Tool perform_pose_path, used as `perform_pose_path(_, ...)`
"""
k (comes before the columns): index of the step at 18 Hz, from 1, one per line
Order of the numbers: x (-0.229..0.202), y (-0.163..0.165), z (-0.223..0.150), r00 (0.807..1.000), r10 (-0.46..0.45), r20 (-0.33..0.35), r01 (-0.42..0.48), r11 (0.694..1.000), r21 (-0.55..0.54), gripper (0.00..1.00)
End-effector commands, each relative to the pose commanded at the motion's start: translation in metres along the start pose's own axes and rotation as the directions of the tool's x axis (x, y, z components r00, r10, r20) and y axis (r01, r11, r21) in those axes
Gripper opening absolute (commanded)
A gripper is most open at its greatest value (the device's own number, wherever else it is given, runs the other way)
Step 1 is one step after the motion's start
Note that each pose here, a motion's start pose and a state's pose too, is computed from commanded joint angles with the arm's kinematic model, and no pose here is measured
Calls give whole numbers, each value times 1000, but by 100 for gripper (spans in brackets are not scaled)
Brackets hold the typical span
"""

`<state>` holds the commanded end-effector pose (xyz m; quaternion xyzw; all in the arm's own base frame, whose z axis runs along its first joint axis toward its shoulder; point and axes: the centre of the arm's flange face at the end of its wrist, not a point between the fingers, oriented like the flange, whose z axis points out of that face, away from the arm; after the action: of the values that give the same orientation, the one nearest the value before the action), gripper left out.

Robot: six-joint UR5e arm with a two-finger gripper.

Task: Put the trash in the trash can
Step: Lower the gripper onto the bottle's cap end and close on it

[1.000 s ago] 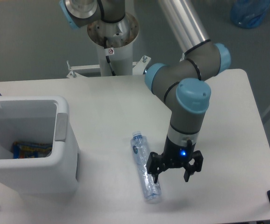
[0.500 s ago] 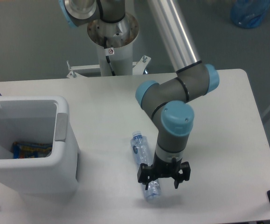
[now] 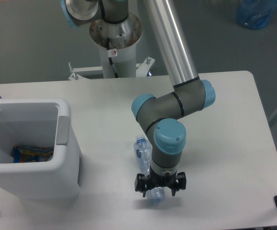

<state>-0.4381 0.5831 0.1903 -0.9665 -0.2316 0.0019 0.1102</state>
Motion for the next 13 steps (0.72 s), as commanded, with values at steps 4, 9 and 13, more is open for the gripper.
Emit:
perform_pose_path(4, 0, 2, 4, 1000, -1, 17, 1, 1000, -13, 100)
perform_pose_path(9, 4, 1, 8, 1000, 2, 16, -2, 1000, -19, 92)
perform_pose_path(13, 4, 1, 7, 1000, 1, 18, 0, 1000, -18, 73)
